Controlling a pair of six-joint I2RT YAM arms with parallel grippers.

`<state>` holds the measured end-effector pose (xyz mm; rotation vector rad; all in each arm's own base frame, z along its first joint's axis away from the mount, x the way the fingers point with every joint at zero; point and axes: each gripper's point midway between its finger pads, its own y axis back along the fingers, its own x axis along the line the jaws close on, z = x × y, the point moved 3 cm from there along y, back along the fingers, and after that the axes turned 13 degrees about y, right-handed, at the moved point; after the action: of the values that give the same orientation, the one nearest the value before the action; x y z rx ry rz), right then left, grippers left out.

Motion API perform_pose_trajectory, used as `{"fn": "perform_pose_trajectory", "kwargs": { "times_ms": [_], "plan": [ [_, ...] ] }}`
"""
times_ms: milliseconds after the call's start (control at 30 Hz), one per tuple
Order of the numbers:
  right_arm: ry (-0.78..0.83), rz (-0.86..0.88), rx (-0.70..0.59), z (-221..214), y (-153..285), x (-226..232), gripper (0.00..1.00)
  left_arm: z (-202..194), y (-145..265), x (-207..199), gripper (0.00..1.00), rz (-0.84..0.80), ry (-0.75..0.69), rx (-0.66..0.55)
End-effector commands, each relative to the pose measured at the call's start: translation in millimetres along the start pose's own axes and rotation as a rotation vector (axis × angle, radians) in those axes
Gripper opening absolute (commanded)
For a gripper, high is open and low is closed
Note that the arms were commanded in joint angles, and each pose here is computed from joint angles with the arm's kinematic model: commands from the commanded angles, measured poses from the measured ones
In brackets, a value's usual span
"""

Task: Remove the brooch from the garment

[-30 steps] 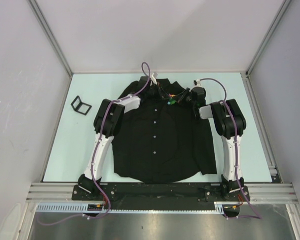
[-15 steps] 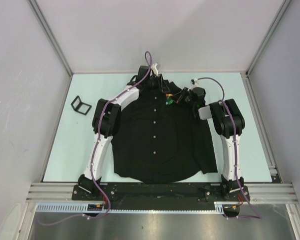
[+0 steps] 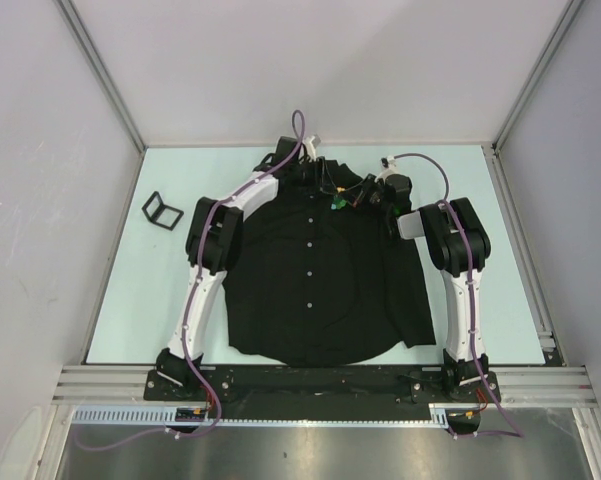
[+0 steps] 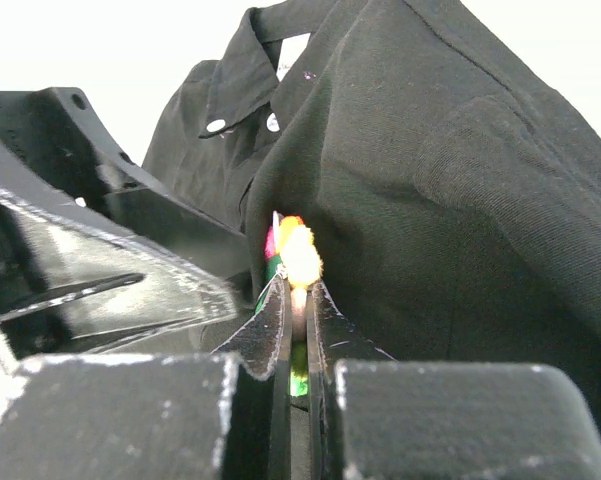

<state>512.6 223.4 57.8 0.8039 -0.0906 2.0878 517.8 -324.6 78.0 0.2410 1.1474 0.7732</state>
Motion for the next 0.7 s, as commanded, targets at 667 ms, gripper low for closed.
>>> {"fn": "perform_pose_trajectory", "kwargs": {
  "times_ms": [667],
  "plan": [
    [0.128,0.159,-0.077,20,-7,40,0.00,0,-16,8,0.41,0.009,0.034,0.035]
  ]
}}
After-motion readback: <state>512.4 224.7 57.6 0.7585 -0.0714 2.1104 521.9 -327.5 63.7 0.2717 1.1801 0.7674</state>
